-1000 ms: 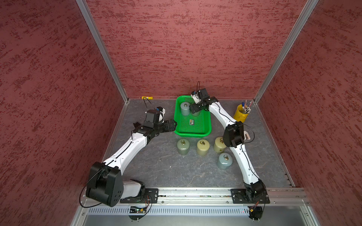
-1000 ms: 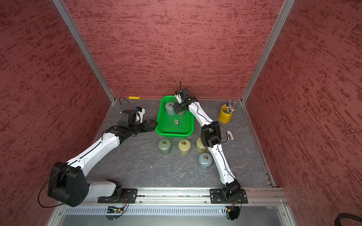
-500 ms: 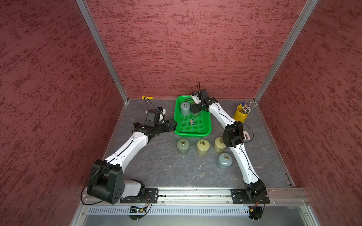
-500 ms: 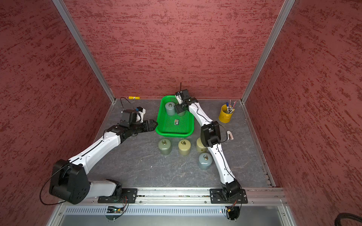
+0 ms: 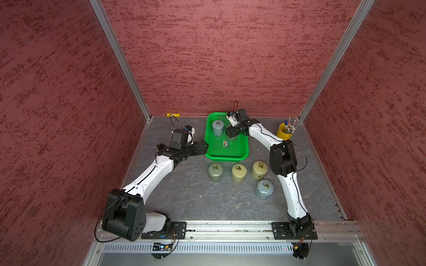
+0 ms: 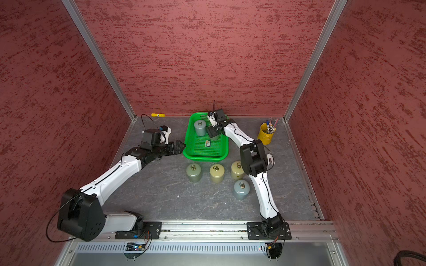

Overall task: Take the tea canister out of the basket
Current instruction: Pick up the tea canister from the basket, then place the tea canister at the center of the board.

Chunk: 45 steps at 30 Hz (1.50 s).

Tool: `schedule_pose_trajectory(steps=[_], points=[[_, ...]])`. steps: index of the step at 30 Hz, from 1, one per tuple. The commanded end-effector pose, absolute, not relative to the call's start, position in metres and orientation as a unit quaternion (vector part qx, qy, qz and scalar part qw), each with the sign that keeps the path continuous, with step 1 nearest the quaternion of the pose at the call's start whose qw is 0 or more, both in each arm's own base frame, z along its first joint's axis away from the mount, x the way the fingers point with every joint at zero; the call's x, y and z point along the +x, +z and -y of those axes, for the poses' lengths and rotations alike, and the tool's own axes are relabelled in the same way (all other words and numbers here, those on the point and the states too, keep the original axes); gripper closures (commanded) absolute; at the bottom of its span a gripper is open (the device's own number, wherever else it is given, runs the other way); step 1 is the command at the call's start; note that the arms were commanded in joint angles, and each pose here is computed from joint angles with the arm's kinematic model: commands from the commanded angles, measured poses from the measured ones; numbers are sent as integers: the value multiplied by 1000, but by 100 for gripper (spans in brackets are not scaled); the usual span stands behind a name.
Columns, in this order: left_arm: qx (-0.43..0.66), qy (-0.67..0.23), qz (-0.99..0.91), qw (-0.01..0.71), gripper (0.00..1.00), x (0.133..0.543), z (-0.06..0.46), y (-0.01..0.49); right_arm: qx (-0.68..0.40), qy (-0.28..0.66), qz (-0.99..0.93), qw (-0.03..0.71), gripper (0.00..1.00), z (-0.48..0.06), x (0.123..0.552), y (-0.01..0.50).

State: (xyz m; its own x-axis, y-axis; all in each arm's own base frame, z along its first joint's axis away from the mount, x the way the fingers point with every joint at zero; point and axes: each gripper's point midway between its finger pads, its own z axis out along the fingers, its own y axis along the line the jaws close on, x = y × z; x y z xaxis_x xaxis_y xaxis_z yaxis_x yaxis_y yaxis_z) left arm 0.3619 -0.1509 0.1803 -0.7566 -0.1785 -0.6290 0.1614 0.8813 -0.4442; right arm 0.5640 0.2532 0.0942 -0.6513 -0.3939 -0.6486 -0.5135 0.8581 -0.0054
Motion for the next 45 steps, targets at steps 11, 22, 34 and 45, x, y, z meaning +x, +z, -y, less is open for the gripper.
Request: schedule_pose_trajectory(steps=[11, 22, 34, 45], points=[[3, -253, -896, 366, 0, 347, 149, 200, -249, 124, -839, 468, 100, -258, 512, 235], [11, -253, -893, 373, 0, 348, 150, 204, -284, 150, -800, 507, 100, -266, 414, 307], [11, -271, -890, 367, 0, 353, 154, 204, -346, 175, -788, 478, 100, -264, 275, 310], [5, -277, -892, 358, 0, 358, 157, 198, -352, 185, -824, 404, 100, -262, 210, 223]])
